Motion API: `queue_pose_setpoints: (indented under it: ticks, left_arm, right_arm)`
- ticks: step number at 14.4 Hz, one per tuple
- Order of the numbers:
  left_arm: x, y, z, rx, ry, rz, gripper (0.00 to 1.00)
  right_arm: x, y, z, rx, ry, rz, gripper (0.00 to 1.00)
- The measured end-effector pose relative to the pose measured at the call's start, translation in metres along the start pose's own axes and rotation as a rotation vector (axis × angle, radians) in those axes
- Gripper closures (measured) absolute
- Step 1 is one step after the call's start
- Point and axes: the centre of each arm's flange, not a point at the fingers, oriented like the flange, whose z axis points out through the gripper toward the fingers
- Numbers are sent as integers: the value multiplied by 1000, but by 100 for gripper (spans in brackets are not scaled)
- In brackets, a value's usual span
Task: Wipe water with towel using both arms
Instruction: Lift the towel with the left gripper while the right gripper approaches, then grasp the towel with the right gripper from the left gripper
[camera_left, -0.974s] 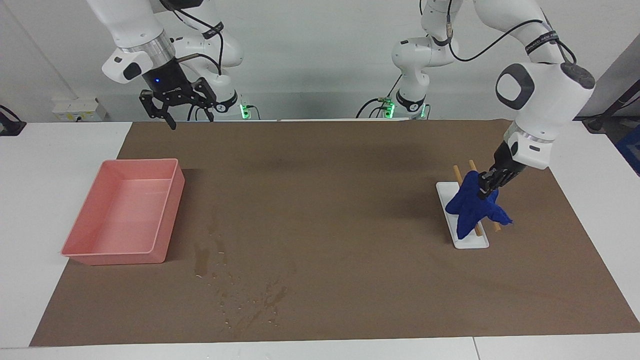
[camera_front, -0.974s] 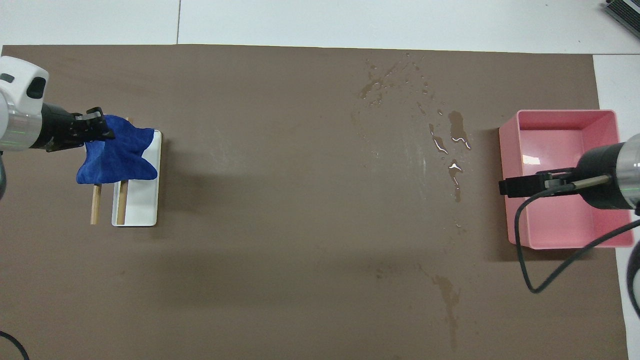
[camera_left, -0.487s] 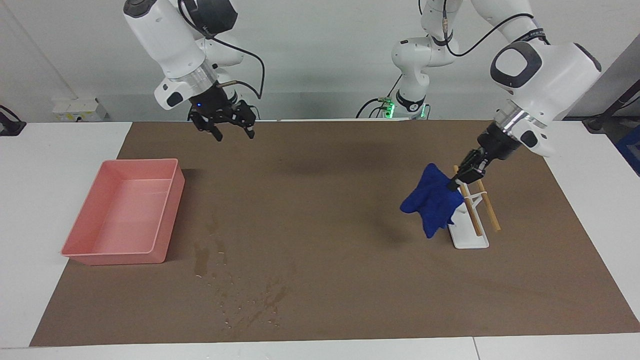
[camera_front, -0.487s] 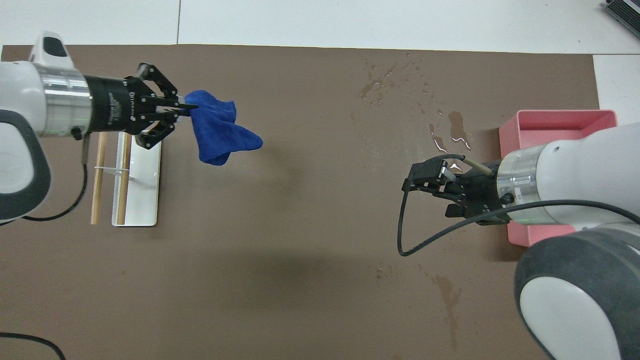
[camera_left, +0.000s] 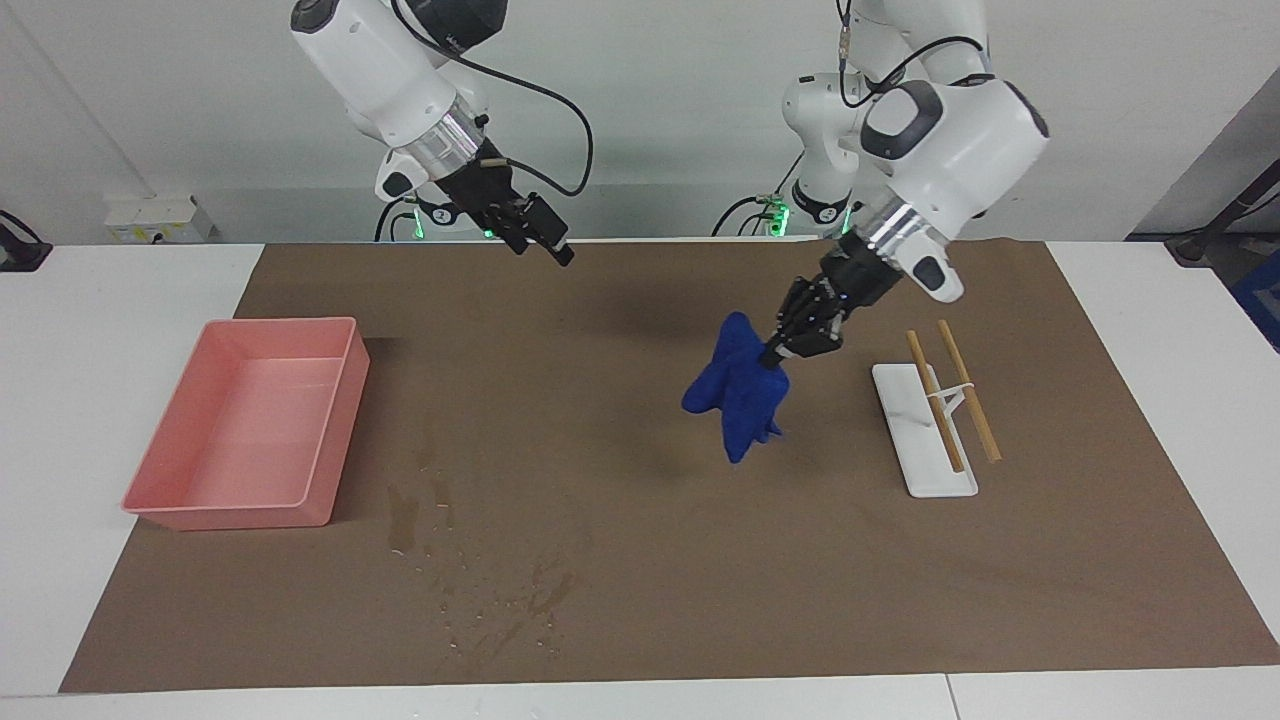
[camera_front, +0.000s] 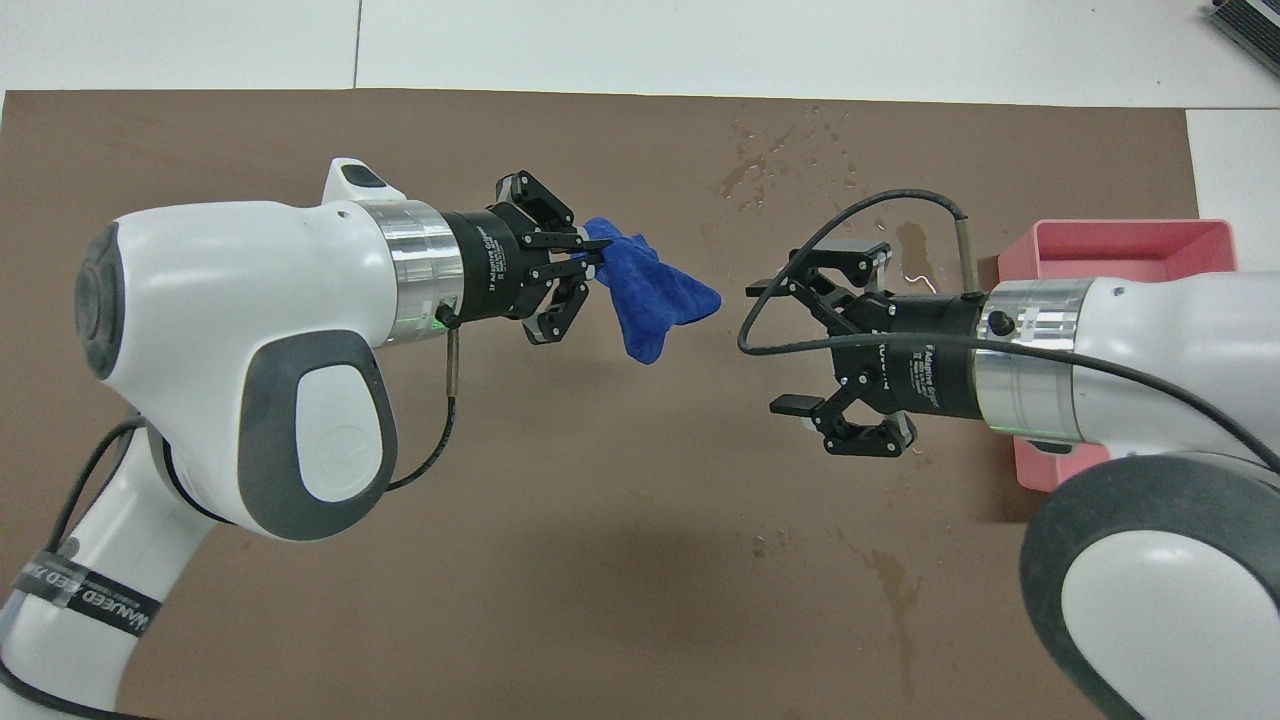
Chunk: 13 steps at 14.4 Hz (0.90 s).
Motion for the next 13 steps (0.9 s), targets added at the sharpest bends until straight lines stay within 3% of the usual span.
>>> queue_pose_setpoints:
  ticks: [5, 10, 13]
  left_arm:
    - [-14, -7, 0, -7, -67, -120, 93]
    - [-45, -30, 2, 0, -99, -115, 93]
    - [-60, -45, 10, -8, -116, -114, 93]
  right_arm:
    - [19, 5, 16, 22, -25, 151, 0]
    - [30, 11, 103, 45, -4, 203, 0]
    - [33, 8, 110, 43, -4, 207, 0]
